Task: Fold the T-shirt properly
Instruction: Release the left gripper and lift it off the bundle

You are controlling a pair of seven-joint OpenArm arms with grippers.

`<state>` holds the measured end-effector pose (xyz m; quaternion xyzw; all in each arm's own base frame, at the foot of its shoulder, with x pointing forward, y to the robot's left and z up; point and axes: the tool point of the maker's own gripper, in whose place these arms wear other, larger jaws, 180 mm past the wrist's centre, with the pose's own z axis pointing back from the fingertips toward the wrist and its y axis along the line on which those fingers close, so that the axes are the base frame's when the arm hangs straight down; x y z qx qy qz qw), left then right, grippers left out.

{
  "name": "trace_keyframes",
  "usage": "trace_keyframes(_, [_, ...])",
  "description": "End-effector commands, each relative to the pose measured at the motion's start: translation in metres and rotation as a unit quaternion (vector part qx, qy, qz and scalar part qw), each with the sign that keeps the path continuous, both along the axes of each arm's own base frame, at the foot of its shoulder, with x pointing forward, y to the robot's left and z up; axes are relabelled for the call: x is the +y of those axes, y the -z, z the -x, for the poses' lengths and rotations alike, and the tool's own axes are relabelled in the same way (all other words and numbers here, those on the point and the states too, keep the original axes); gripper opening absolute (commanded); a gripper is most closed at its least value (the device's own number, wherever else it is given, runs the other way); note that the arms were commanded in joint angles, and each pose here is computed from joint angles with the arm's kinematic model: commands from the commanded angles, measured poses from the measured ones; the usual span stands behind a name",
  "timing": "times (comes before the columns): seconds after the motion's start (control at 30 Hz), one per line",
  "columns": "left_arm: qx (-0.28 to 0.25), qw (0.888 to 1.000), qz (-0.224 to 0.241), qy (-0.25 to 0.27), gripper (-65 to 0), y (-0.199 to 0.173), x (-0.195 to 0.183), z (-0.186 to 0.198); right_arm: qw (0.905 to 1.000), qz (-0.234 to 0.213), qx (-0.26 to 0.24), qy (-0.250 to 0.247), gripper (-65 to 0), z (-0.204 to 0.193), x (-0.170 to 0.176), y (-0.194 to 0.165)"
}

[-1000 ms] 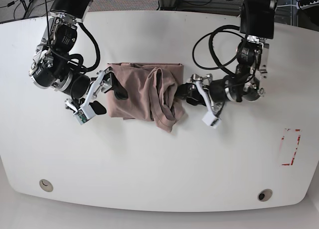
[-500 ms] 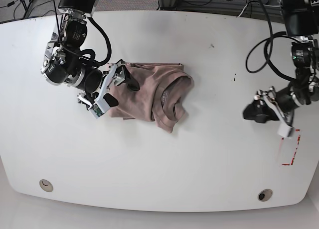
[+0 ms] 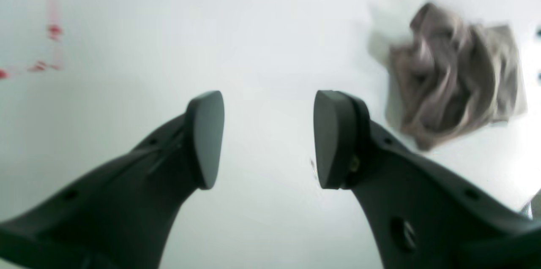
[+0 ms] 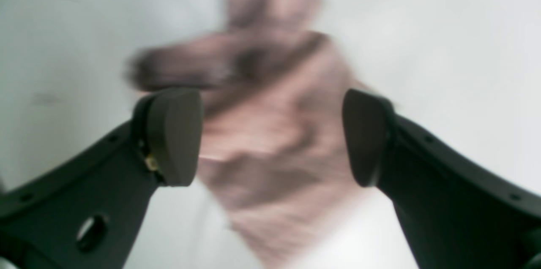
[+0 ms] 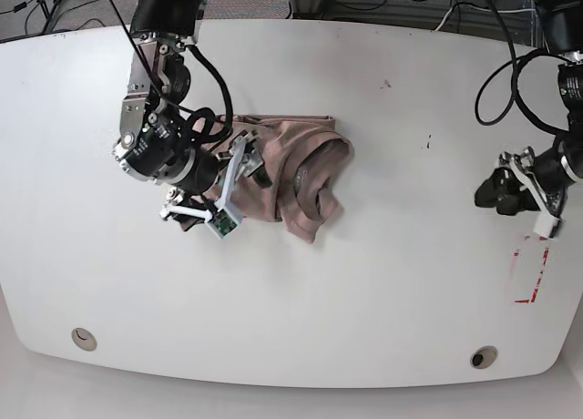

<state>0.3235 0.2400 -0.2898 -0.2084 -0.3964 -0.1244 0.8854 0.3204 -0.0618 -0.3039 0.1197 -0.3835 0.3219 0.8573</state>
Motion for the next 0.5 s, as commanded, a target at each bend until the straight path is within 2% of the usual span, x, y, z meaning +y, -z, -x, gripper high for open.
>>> trace_keyframes(0.0, [-0.033,0.998,0.016,0.050,-33.1,-0.016,-0.039,-0.001,0.9988,0.018,-0.046,0.004,-17.0,-0.019,-0.009,-0.023])
trace_keyframes(0.13, [-0.029,0.994,0.006,0.108,-33.1,-0.007,-0.084,0.011,0.9971,0.045,-0.060,0.008,-17.4,-0.029,-0.027,-0.030])
trace_keyframes(0.23, [-0.019,0.991,-0.010,0.135,-33.1,0.008,-0.110,0.021,0.9969,0.051,-0.060,0.010,-22.8,-0.035,-0.035,-0.028])
trace_keyframes(0.47, [-0.007,0.987,-0.022,0.160,-33.1,0.037,-0.158,0.032,0.9984,0.029,-0.046,0.012,-46.6,-0.041,-0.041,-0.007])
